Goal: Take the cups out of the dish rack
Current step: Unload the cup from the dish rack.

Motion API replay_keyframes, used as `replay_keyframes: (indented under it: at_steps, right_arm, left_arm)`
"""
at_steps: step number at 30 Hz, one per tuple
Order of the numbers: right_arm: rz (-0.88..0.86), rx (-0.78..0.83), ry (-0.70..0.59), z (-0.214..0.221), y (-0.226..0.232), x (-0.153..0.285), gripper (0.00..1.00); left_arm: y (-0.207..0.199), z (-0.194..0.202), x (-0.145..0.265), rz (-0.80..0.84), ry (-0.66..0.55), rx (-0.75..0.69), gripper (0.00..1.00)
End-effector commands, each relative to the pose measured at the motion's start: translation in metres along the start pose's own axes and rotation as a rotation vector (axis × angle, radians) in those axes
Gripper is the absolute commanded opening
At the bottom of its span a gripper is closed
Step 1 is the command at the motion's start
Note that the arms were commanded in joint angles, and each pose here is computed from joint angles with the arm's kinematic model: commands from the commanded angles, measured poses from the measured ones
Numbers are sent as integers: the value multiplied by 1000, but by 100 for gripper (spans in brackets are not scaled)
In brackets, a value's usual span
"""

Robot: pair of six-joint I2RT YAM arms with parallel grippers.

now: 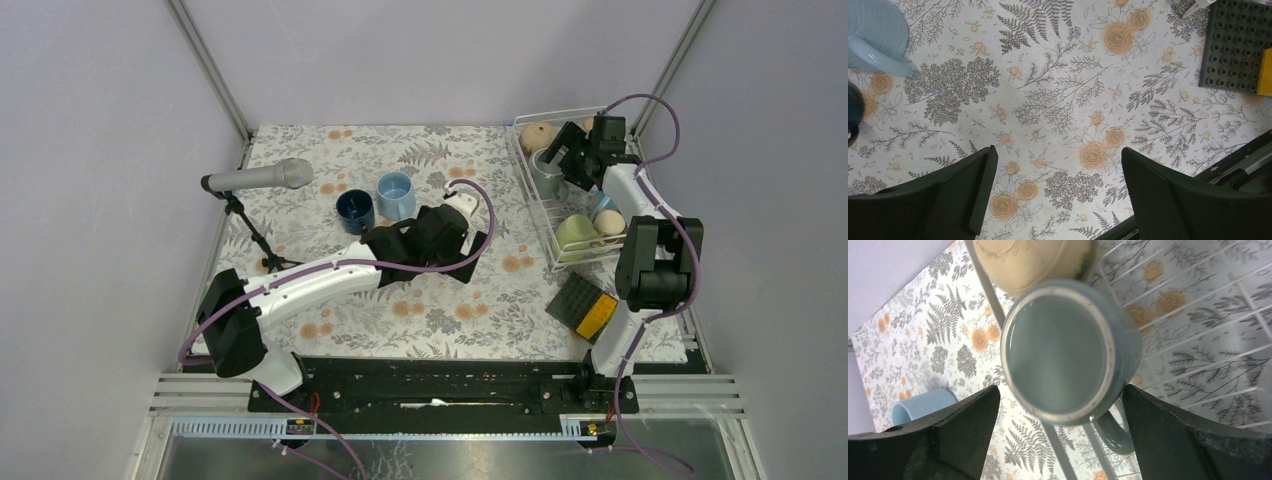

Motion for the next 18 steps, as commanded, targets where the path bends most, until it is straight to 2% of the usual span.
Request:
replay_keyframes:
  at_steps: [1,7,10,14,18]
  right_arm:
    - [10,59,-20,1,14,18,100]
    - [121,117,-23,9,-5,29,99]
    - [161,156,-14,16,-4,32,93]
    - [180,195,-9,17,-3,30,73]
    - [198,256,3,20,3,23,62]
  left_arm:
    - [-6,-13,11,40,-70,29,99]
    - [-7,-13,9,45,-65,31,99]
    - [-8,-13,8,48,-63,31,99]
    - [-8,-12,8,52,-60,31,99]
    - [-8,-12,7,50,-58,29,99]
Point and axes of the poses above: each gripper's point midway between its finger pads, its own x axis back along the fingers, its own y axis along the line the jaws close on, z = x × y, the point moved 5 cm from there along x, back along the fingers, and after that the axes turned 5 degrees about x, right-handed, at the moved point
